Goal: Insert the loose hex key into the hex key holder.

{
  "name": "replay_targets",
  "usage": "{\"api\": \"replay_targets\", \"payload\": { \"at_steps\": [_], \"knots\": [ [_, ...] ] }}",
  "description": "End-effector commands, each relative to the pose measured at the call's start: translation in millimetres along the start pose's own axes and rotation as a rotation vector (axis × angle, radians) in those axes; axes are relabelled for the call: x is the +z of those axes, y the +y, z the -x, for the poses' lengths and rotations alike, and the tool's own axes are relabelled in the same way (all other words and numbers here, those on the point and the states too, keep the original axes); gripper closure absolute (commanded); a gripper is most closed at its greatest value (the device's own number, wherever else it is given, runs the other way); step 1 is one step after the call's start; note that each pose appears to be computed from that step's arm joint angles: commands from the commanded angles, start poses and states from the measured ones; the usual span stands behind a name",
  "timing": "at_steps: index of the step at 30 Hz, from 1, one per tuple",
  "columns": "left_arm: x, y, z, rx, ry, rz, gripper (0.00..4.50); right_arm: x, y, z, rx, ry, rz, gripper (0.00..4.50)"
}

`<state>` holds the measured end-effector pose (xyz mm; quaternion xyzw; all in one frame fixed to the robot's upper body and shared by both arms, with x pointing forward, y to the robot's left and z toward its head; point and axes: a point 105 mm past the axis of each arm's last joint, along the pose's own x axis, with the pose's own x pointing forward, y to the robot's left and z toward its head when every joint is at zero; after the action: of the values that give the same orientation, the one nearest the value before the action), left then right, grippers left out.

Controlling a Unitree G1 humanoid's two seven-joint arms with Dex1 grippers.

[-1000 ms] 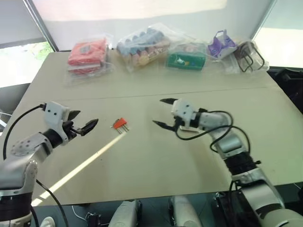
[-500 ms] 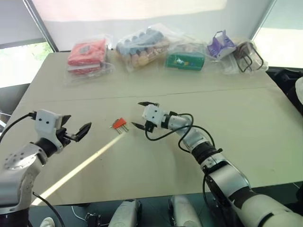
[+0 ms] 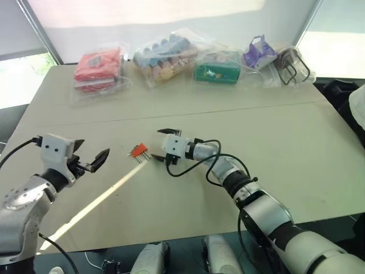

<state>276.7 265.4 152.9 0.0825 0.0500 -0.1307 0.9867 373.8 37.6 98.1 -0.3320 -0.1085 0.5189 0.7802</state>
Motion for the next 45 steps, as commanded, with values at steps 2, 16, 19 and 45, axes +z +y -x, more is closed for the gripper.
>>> {"api": "replay_targets", "payload": {
  "at_steps": [2,16,19,45],
  "knots": [
    [14,2,7,0.03,-0.045,-0.029,0.05,15,8,-10,0.042,-0.044,0.045,0.0],
    [7,-5,8,0.013,-0.024,-0.028,0.05,33,23,-16,0.129,-0.134,-0.063,0.0],
    [6,-7,5,0.001,-0.022,-0.026,0.05,27,12,-10,0.101,-0.106,-0.085,0.0],
    [-47,6,-105,-0.131,0.106,-0.056,0.05,26,-42,61,-0.14,-0.052,-0.161,0.0]
  ]
}}
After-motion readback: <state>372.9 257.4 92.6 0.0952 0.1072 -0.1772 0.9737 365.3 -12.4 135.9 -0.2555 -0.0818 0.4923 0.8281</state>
